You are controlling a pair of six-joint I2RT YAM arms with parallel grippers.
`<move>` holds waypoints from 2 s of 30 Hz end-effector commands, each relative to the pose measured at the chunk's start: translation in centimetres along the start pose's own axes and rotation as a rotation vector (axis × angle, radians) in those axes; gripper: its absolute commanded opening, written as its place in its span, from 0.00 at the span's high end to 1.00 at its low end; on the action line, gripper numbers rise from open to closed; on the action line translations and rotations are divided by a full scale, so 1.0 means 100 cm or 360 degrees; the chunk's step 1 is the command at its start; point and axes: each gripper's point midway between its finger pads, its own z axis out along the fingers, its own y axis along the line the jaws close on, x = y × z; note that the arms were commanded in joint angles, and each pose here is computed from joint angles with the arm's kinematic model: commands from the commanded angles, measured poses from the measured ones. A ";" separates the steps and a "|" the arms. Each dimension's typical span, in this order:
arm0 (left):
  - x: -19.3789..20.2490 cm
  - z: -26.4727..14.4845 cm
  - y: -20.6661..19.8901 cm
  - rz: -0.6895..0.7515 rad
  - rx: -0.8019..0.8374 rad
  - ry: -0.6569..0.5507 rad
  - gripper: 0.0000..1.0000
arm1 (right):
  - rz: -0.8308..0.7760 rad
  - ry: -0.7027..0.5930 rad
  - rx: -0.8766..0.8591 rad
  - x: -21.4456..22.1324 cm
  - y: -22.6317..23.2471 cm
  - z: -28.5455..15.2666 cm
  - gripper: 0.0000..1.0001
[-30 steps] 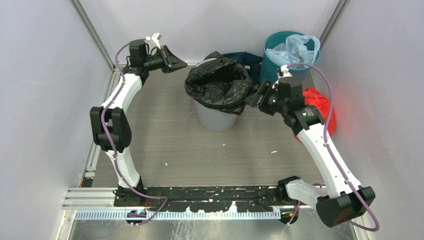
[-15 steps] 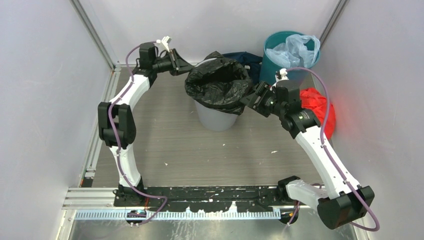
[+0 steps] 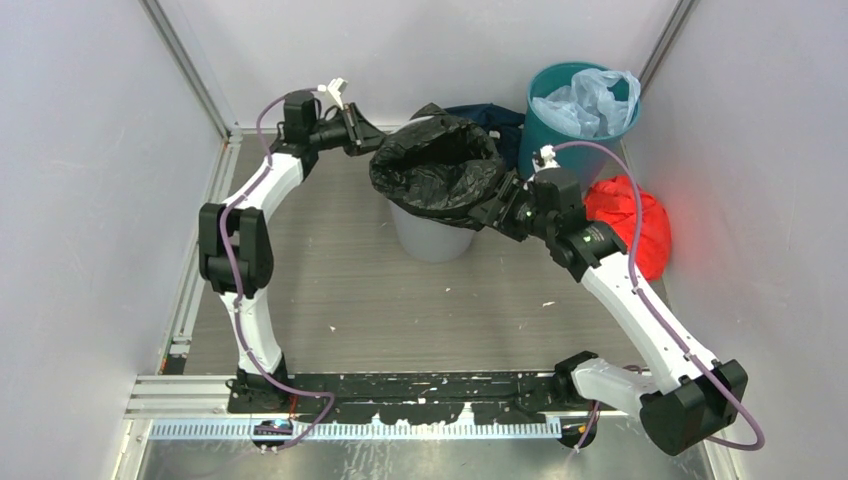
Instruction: Put the trash bags into the trash bin
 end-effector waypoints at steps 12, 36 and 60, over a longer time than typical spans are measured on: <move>0.033 0.007 -0.019 0.0076 0.0079 0.0045 0.82 | -0.0022 -0.0115 0.0118 0.001 -0.023 0.032 0.56; 0.167 -0.009 -0.019 0.0093 -0.0042 0.0224 0.83 | -0.0154 -0.0072 0.0472 0.025 -0.098 0.046 0.69; 0.225 -0.021 0.031 -0.0007 -0.0293 0.0288 0.84 | -0.0101 -0.0008 0.0611 0.035 -0.154 0.036 0.66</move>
